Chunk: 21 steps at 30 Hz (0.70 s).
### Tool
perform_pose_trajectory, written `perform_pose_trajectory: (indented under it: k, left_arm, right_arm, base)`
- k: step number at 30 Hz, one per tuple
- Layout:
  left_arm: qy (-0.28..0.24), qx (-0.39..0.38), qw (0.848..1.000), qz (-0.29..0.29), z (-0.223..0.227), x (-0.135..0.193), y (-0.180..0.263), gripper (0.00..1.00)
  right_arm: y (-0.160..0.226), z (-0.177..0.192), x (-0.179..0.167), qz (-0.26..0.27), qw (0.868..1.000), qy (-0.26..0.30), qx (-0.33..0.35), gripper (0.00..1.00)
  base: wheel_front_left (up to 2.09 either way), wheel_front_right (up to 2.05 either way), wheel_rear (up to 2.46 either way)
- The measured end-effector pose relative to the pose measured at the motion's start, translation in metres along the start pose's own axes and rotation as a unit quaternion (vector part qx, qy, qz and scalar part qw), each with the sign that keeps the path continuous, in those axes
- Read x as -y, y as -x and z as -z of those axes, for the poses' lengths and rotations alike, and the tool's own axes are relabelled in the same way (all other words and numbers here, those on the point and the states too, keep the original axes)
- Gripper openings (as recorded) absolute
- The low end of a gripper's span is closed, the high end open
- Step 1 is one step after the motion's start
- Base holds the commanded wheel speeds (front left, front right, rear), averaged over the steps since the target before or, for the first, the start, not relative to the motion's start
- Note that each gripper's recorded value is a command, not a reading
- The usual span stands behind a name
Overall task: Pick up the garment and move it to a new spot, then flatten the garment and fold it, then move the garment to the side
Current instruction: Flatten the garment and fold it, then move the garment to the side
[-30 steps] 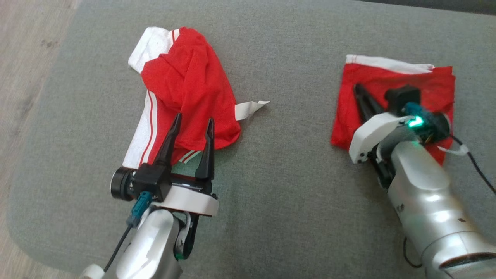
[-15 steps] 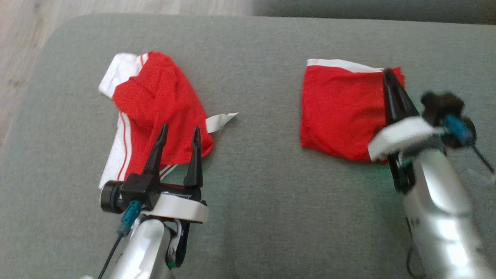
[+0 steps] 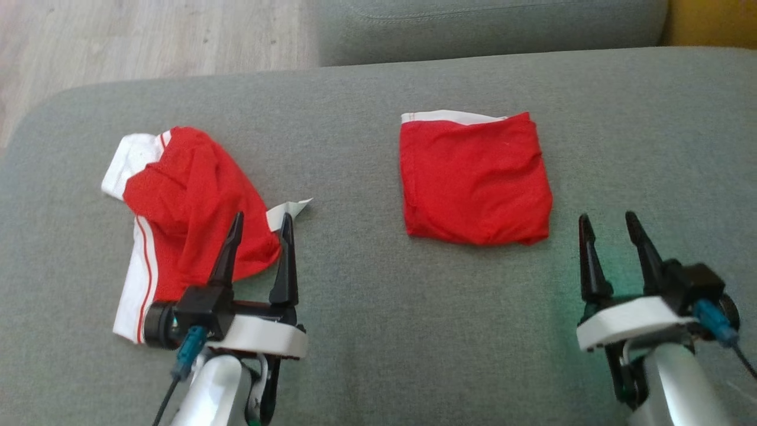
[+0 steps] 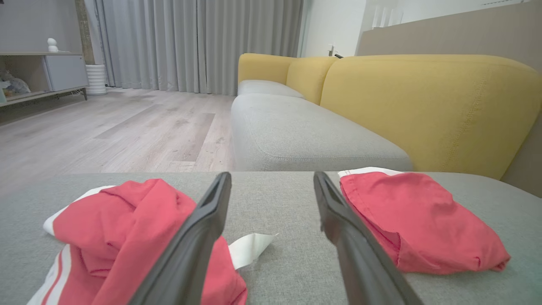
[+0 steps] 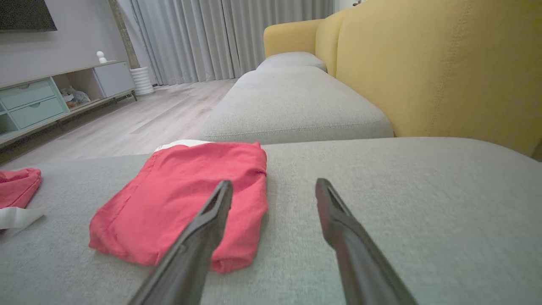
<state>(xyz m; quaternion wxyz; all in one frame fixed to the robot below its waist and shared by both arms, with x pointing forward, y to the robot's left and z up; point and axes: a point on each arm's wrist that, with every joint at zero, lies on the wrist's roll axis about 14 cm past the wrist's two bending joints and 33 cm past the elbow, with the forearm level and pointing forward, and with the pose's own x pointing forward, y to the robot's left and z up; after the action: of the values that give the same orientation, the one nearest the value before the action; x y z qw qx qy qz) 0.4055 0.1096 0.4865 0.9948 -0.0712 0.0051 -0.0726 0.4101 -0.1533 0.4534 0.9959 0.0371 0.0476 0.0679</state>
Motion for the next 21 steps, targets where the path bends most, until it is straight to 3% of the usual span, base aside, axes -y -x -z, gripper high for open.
perform_pose_trajectory:
  k: [13,21]
  left_arm:
    - [-0.007,-0.016,1.0,0.003,0.012,-0.001,-0.001,1.0]
    - [-0.015,-0.027,0.999,-0.012,0.02,-0.019,-0.011,1.0]
  right_arm:
    - [-0.006,0.003,-0.001,0.0,1.0,-0.005,-0.001,1.0]
    - [-0.071,-0.002,-0.017,-0.023,0.999,-0.022,-0.033,1.0]
  base:
    - [0.0,0.0,0.0]
    - [0.0,0.0,0.0]
